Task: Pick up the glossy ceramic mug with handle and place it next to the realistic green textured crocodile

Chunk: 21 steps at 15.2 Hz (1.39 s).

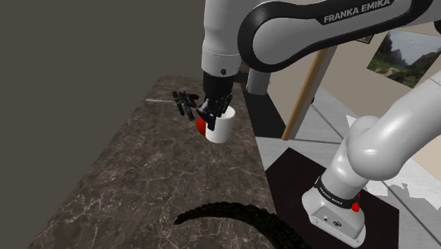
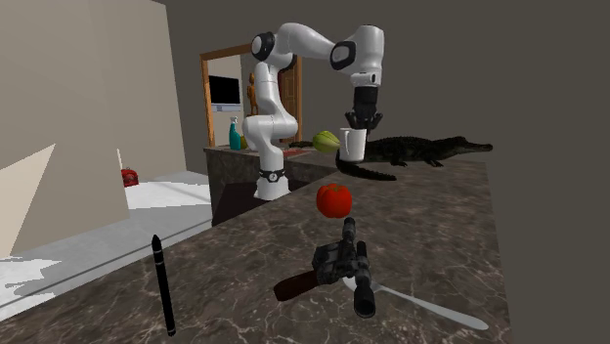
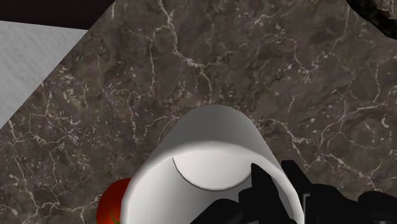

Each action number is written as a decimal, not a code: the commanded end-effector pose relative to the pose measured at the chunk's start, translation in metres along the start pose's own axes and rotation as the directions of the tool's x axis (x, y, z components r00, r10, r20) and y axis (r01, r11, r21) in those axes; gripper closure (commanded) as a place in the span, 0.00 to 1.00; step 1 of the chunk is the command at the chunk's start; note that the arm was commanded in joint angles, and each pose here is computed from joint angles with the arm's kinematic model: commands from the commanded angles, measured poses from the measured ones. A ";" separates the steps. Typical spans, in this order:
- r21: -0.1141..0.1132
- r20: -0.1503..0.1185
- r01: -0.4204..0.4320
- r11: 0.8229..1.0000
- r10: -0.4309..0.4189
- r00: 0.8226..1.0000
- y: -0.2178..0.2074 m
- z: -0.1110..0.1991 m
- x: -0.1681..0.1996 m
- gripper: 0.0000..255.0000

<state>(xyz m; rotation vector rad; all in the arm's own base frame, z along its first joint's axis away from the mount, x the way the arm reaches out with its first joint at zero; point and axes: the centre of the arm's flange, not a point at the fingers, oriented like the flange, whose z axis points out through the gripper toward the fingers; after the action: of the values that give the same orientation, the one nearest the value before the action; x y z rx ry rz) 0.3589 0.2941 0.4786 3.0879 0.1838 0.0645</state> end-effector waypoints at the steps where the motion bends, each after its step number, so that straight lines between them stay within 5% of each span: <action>1: 0.000 -0.001 0.000 1.000 0.000 1.000 -0.001 0.011 0.000 1.00; 21: 0.000 -0.001 0.000 1.000 0.000 1.000 -0.006 0.117 -0.004 1.00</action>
<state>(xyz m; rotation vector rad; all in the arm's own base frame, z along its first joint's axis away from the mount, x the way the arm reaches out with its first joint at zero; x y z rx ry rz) 0.3593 0.2952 0.3673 3.0877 0.1835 0.0644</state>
